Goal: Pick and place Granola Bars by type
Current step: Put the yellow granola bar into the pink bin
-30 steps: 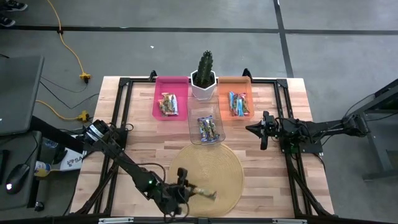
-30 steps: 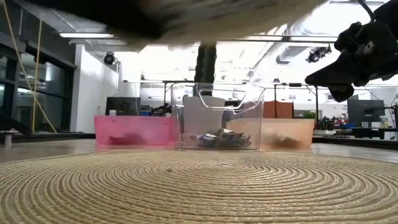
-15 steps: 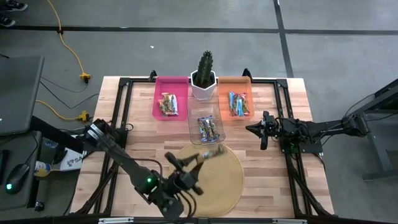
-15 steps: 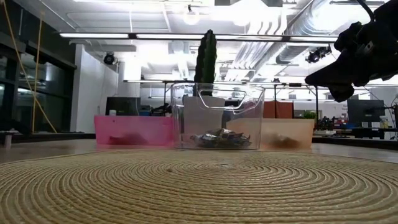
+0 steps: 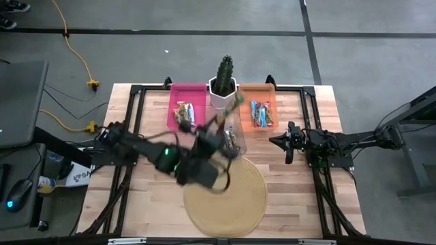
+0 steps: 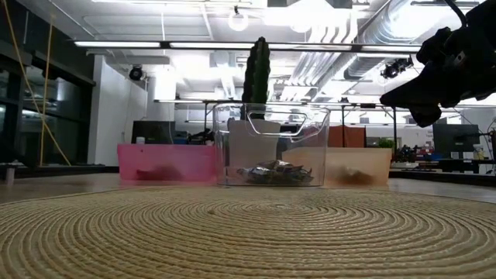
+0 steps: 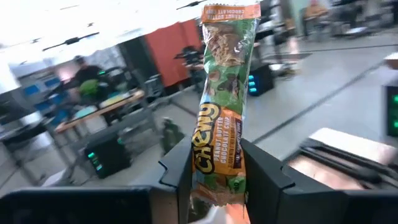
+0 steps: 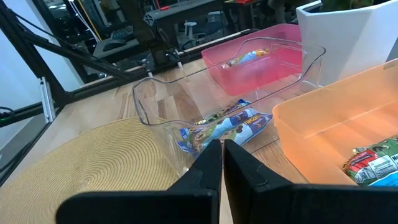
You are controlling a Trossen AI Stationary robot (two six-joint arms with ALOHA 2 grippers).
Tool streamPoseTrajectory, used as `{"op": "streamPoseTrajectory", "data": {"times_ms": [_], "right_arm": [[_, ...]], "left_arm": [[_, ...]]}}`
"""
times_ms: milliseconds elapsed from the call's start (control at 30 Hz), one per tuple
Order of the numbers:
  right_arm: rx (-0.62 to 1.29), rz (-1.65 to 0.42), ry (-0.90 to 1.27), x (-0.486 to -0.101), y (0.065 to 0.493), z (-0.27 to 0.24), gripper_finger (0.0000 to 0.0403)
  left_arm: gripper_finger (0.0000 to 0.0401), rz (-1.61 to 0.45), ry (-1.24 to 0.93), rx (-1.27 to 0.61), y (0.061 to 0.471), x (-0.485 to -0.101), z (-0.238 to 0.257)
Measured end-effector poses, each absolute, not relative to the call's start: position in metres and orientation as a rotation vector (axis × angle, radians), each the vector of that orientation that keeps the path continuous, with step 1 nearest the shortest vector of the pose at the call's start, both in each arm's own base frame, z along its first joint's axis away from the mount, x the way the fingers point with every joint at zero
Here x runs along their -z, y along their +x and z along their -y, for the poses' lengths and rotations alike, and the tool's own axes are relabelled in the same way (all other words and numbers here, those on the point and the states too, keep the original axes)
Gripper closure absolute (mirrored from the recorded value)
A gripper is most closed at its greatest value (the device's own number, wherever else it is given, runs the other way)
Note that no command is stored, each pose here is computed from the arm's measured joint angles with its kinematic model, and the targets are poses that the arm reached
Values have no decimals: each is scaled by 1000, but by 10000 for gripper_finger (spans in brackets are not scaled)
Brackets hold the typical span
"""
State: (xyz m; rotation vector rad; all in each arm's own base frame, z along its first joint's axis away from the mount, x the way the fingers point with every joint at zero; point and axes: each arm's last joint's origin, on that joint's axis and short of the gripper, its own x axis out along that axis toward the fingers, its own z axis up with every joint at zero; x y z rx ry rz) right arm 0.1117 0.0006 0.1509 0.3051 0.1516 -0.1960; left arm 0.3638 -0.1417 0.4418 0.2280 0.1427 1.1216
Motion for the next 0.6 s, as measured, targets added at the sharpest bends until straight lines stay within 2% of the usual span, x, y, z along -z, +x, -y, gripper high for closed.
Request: {"op": "streamPoseTrajectory", "data": {"times_ms": [300, 600], "right_arm": [[196, -151, 306, -151, 112, -1, 402], [196, -153, 307, -151, 112, -1, 402]], "left_arm": [[306, -117, 157, -1272, 360, -482, 79], [306, -45, 53, -1406, 308, -523, 21]]}}
